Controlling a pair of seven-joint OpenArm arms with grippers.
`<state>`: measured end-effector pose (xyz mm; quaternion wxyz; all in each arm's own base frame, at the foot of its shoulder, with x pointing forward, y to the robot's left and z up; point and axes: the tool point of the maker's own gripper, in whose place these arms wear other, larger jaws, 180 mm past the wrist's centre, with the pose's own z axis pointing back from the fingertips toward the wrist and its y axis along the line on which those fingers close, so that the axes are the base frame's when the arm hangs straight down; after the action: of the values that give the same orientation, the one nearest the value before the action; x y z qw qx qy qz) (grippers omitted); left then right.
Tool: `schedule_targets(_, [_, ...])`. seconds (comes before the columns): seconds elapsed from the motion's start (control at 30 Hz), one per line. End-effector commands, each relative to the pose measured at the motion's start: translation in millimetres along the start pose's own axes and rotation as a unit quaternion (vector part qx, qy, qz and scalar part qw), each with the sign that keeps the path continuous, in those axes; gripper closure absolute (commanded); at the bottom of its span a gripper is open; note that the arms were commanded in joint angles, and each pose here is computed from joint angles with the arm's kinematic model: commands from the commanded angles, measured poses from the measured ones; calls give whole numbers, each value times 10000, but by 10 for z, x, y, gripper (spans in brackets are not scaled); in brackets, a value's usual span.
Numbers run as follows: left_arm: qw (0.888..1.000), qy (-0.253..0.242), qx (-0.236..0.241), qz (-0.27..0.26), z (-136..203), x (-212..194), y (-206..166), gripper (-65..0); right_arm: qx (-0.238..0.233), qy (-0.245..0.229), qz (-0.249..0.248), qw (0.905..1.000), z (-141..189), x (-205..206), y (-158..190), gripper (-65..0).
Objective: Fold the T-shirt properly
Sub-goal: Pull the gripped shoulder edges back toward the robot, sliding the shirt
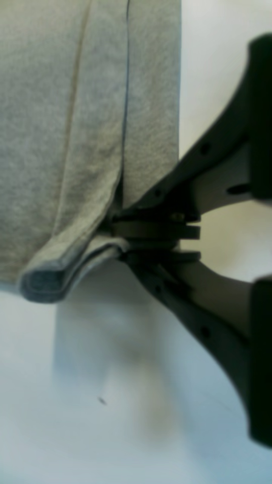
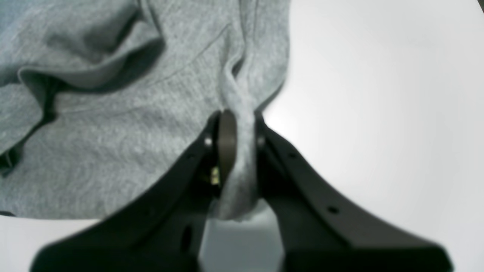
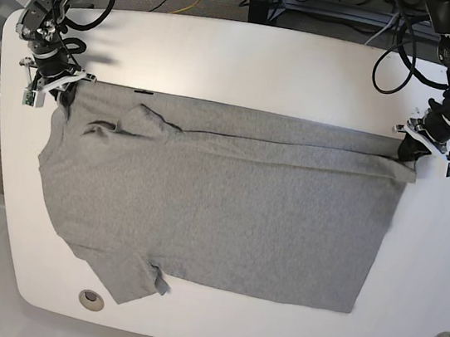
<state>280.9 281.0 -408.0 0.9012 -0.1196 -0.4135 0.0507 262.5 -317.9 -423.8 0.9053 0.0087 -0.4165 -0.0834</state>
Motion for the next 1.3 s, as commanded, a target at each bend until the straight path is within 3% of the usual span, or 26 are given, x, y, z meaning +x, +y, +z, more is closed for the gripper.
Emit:
schedule_targets(0.0, [9999,-104,51,-124,126,17,17,0,-54,99,177,9998,152,-45,8,0])
schedule_targets(0.27, [9995,52,134,-274,353,-173,-2,0,-53,209,229,9995,364,-219,35,0])
schedule_targets(0.73, [9960,499,426,-606,896,-509,58,0,-72,307,734,9968,845,-321,105,0])
schedule_targets(1.27, [9926,899,500,-641,1068,-780,104,0,-190,705,711,9948,1114,-631,109,0])
